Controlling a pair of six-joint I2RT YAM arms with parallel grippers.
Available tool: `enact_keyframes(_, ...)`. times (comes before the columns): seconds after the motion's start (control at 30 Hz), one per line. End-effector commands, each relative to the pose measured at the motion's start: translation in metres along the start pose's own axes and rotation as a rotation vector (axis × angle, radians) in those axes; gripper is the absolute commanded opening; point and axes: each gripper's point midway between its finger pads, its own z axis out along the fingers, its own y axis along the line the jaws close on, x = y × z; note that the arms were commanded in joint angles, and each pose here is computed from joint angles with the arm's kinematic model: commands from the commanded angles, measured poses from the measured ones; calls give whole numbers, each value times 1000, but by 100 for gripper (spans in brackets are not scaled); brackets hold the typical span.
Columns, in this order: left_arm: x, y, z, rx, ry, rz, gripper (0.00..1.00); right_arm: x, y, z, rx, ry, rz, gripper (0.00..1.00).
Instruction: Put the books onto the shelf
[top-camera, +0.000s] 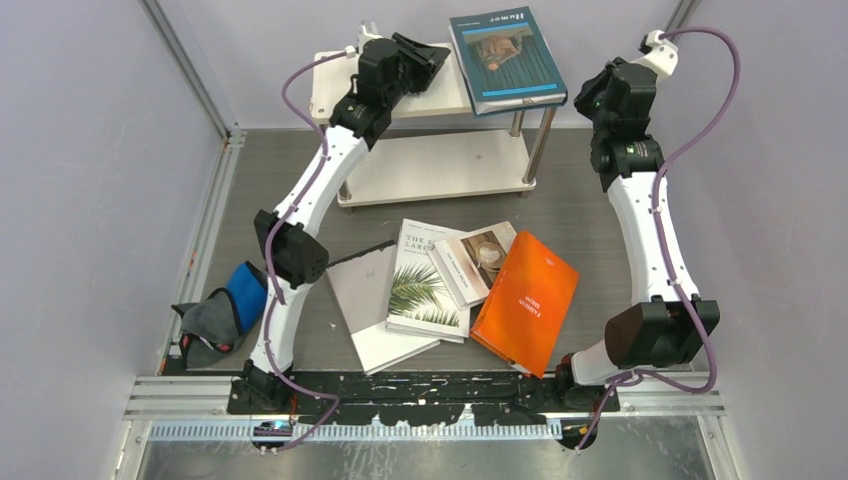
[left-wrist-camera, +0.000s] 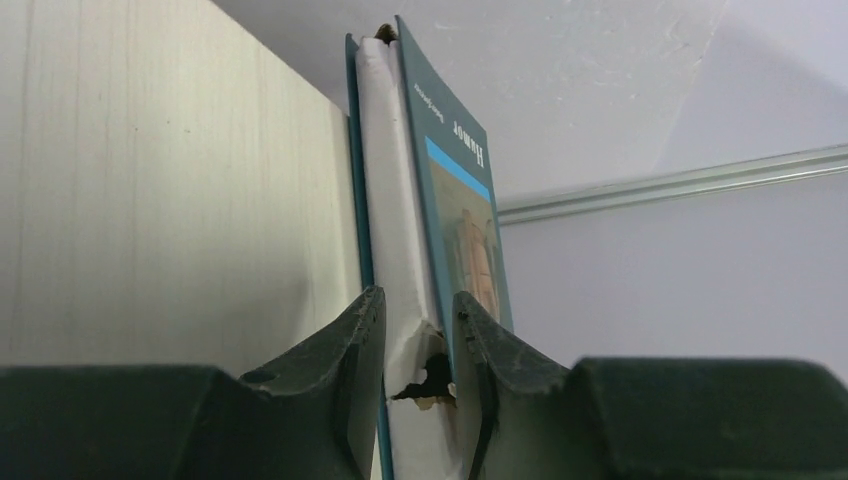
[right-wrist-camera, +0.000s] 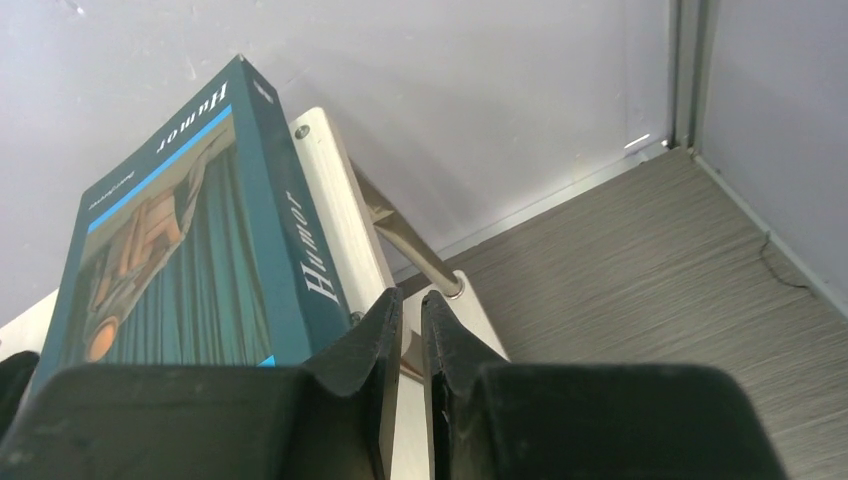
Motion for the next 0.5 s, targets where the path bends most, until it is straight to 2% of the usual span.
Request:
enact_keyframes(0.0,-11,-35,-4,110,-1,-51,31,-30,27,-4,-100,-66,88,19)
enact_keyframes(0.4,-8,-35,5,146,9,-104,31,-4,35,-7,-130,-12,123,18)
enact_keyframes(0.47,-2,-37,4,160,41,-113,31,1,38,-10,-135,-4,121,18)
